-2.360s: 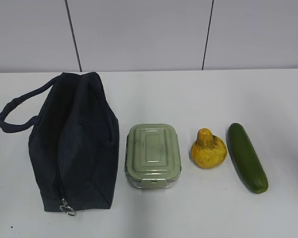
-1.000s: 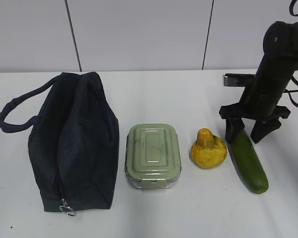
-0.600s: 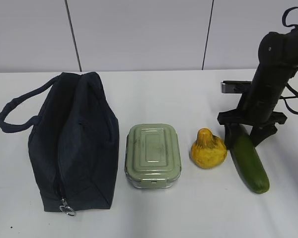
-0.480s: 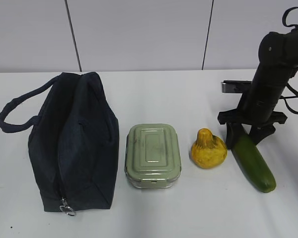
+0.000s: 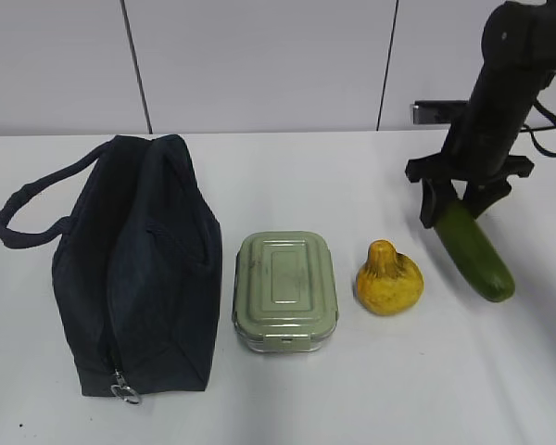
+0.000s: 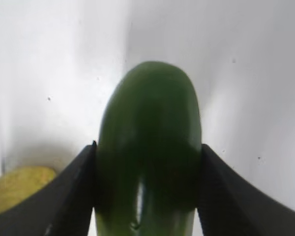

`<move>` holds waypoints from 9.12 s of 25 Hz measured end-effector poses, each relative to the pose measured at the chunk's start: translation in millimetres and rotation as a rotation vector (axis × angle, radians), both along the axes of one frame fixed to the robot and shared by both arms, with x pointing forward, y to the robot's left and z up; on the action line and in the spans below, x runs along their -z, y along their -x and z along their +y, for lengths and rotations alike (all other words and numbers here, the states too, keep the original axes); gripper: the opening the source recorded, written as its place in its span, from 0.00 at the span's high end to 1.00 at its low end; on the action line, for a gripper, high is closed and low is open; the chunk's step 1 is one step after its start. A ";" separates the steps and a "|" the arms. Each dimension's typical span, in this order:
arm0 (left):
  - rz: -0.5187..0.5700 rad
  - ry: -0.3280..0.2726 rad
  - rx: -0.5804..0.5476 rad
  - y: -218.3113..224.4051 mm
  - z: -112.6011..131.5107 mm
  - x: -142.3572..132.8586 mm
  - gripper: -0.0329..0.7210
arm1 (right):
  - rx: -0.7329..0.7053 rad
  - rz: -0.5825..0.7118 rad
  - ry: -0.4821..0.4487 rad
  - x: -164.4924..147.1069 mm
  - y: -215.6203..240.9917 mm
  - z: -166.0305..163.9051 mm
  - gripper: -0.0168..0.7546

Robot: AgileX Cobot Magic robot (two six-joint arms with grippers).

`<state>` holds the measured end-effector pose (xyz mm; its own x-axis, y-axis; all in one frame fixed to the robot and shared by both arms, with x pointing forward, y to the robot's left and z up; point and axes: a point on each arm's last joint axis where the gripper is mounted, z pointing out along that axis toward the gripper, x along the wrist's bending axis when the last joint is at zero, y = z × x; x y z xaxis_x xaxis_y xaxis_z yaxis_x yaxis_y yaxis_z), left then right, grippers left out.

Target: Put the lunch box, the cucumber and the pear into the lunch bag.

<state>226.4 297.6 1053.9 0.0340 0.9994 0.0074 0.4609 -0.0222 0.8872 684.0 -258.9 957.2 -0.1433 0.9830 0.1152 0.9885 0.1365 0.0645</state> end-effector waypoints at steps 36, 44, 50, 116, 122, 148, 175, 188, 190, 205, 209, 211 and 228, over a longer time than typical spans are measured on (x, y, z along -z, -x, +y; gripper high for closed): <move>0.365 0.549 0.300 -188.3 -45.6 25.6 0.41 | -0.290 -0.245 -0.565 -136.1 37.6 158.1 0.44; 0.423 0.556 0.340 -209.2 -57.3 46.9 0.48 | -0.328 -0.217 -0.724 -145.6 49.2 181.8 0.44; 0.452 0.515 0.348 -215.7 -67.7 58.3 0.69 | -0.315 -0.226 -0.770 -148.9 48.7 184.3 0.44; 0.421 0.582 0.311 -219.6 -68.6 55.6 0.98 | -0.307 -0.498 -0.100 -165.4 22.0 159.2 0.23; 0.421 0.582 0.311 -219.6 -68.6 55.6 0.98 | -0.283 -0.475 -0.008 -179.7 54.3 136.1 0.23; 0.426 0.586 0.320 -218.9 -69.4 55.4 0.98 | -0.292 -0.005 0.160 -30.5 78.1 121.6 0.23; 0.434 0.592 0.333 -217.9 -70.4 55.3 0.98 | -0.312 -0.089 0.230 -26.5 44.9 127.8 0.62; 0.434 0.592 0.334 -217.8 -70.5 55.3 0.98 | -0.311 -0.384 -0.182 -147.7 35.7 163.2 0.63; 0.434 0.592 0.334 -217.8 -70.5 55.3 0.98 | -0.339 -0.395 -0.302 -161.4 40.3 172.2 0.63; 0.432 0.590 0.330 -218.1 -70.1 55.3 0.98 | -0.490 -0.425 -0.571 -118.2 33.8 244.7 0.63; 0.431 0.590 0.329 -218.2 -70.1 55.3 0.98 | -0.467 -0.398 -0.557 -89.5 22.5 249.1 0.61; 0.432 0.590 0.330 -218.1 -70.1 55.3 0.98 | -0.466 -0.397 -0.553 -82.0 19.6 250.4 0.57; 0.439 0.596 0.342 -217.2 -71.1 55.1 0.98 | -0.457 -0.478 -0.337 -138.6 8.4 208.7 0.31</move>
